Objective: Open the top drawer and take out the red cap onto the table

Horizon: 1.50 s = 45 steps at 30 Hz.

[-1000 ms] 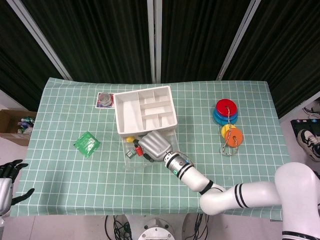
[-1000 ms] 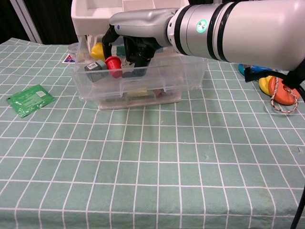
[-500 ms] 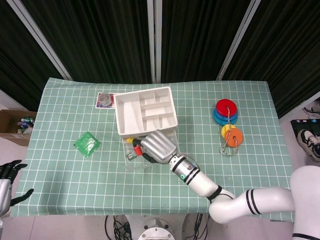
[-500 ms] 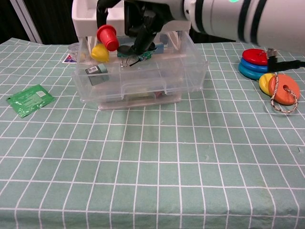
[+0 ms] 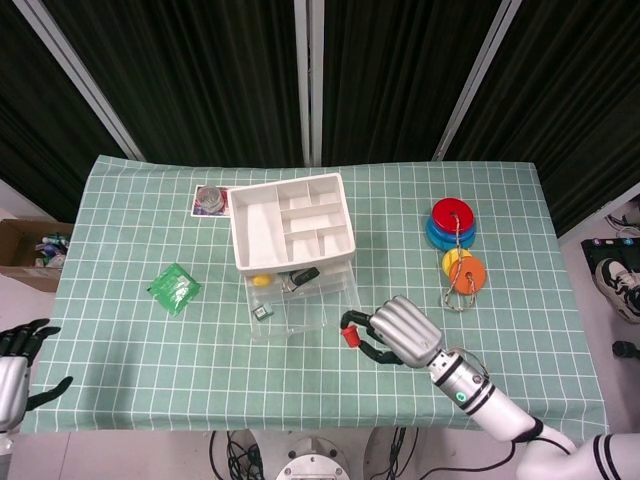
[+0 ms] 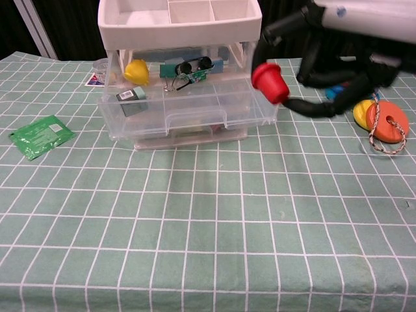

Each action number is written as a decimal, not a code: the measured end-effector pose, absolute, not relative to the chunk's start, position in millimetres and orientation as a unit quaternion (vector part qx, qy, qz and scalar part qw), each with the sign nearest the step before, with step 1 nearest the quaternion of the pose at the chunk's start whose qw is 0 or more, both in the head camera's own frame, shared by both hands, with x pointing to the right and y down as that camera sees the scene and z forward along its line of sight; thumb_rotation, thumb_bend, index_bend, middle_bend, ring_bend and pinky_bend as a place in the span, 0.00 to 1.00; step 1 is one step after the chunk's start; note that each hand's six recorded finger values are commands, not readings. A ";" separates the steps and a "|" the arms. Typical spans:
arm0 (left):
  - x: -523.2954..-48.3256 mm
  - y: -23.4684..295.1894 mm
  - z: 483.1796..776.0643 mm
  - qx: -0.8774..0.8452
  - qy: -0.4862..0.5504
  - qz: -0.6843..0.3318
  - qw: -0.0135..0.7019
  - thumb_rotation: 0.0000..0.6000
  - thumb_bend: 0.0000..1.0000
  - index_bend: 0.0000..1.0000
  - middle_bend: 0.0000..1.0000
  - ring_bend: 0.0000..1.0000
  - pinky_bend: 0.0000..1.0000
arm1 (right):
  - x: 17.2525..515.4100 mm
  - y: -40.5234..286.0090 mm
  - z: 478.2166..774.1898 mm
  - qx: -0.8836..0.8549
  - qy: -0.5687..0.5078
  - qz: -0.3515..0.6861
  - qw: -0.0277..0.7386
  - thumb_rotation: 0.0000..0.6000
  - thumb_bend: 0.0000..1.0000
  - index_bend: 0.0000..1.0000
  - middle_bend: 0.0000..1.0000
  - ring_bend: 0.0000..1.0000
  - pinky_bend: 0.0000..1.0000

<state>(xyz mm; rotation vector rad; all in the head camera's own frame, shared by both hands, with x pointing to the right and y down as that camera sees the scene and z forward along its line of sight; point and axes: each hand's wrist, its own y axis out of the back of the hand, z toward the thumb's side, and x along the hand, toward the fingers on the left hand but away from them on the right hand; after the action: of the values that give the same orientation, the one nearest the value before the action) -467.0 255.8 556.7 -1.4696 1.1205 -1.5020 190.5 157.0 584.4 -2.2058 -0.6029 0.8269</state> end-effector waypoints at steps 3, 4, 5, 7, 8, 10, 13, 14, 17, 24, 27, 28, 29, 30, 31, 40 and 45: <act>-465.7 255.5 555.4 -0.573 0.437 -0.585 0.373 1.00 0.05 0.27 0.20 0.19 0.20 | 211.5 175.1 603.6 -0.853 -0.212 0.333 0.340 1.00 0.39 0.62 0.97 0.93 1.00; -465.5 255.6 555.0 -0.572 0.437 -0.586 0.373 1.00 0.05 0.27 0.20 0.19 0.20 | 217.2 181.7 611.6 -0.853 -0.203 0.339 0.341 1.00 0.39 0.62 0.97 0.93 1.00; -465.4 255.8 554.6 -0.572 0.437 -0.586 0.373 1.00 0.05 0.27 0.20 0.19 0.20 | 220.0 186.4 617.4 -0.852 -0.195 0.343 0.343 1.00 0.39 0.62 0.97 0.92 1.00; -465.2 256.1 553.3 -0.571 0.438 -0.586 0.373 1.00 0.05 0.27 0.20 0.19 0.20 | 221.9 195.4 631.5 -0.850 -0.176 0.351 0.352 1.00 0.39 0.62 0.97 0.92 1.00; -465.1 256.4 552.7 -0.570 0.438 -0.586 0.374 1.00 0.05 0.27 0.20 0.19 0.20 | 221.2 198.9 637.9 -0.848 -0.168 0.354 0.357 1.00 0.39 0.61 0.97 0.92 1.00; -464.9 257.2 552.1 -0.569 0.440 -0.586 0.373 1.00 0.05 0.27 0.20 0.19 0.20 | 216.5 205.9 653.0 -0.844 -0.149 0.360 0.368 1.00 0.39 0.60 0.97 0.92 1.00; -464.5 257.6 552.2 -0.569 0.439 -0.586 0.373 1.00 0.05 0.27 0.20 0.19 0.20 | 206.2 208.2 673.6 -0.838 -0.134 0.368 0.381 1.00 0.39 0.57 0.97 0.92 1.00; -464.3 257.7 552.2 -0.570 0.439 -0.586 0.373 1.00 0.05 0.27 0.20 0.19 0.20 | 202.7 207.8 679.6 -0.836 -0.131 0.370 0.384 1.00 0.39 0.55 0.97 0.92 1.00; -464.3 257.5 551.6 -0.569 0.440 -0.586 0.374 1.00 0.05 0.27 0.20 0.19 0.20 | 188.5 206.5 697.6 -0.833 -0.126 0.372 0.389 1.00 0.39 0.47 0.96 0.92 1.00; -465.4 256.7 549.8 -0.568 0.439 -0.585 0.376 1.00 0.05 0.27 0.21 0.19 0.20 | 160.9 205.4 715.3 -0.834 -0.116 0.369 0.394 1.00 0.36 0.14 0.95 0.92 1.00; -466.3 256.7 550.4 -0.568 0.440 -0.586 0.375 1.00 0.05 0.27 0.20 0.19 0.20 | 167.3 202.4 710.4 -0.830 -0.122 0.373 0.396 1.00 0.36 0.09 0.94 0.91 1.00; -466.5 256.5 551.0 -0.569 0.440 -0.585 0.375 1.00 0.05 0.27 0.20 0.19 0.20 | 172.3 200.4 706.8 -0.828 -0.127 0.376 0.397 1.00 0.36 0.07 0.93 0.90 1.00; -466.6 256.2 551.5 -0.569 0.440 -0.585 0.375 1.00 0.05 0.27 0.20 0.19 0.20 | 177.1 198.3 703.5 -0.825 -0.132 0.379 0.398 1.00 0.35 0.06 0.92 0.89 1.00; -466.7 256.0 552.0 -0.569 0.440 -0.585 0.375 1.00 0.05 0.27 0.20 0.19 0.20 | 182.8 195.9 699.6 -0.822 -0.138 0.382 0.399 1.00 0.35 0.06 0.91 0.88 1.00; -466.6 255.8 552.6 -0.570 0.440 -0.584 0.375 1.00 0.05 0.27 0.20 0.19 0.20 | 191.4 192.4 693.8 -0.817 -0.150 0.387 0.401 1.00 0.35 0.06 0.90 0.87 1.00; -462.6 251.5 558.4 -0.574 0.445 -0.574 0.377 1.00 0.05 0.28 0.20 0.19 0.20 | 299.7 168.3 622.5 -0.732 -0.301 0.445 0.419 1.00 0.35 0.17 0.58 0.45 0.60; -454.9 247.1 562.4 -0.582 0.439 -0.569 0.380 1.00 0.05 0.28 0.21 0.19 0.20 | 368.0 177.4 572.0 -0.666 -0.384 0.482 0.420 1.00 0.35 0.03 0.17 0.05 0.10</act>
<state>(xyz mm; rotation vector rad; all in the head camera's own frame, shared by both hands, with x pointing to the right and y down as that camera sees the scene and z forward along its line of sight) -454.9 247.1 562.4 -1.4856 1.1216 -1.4540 368.0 177.4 572.0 -1.6694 -0.9631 1.2083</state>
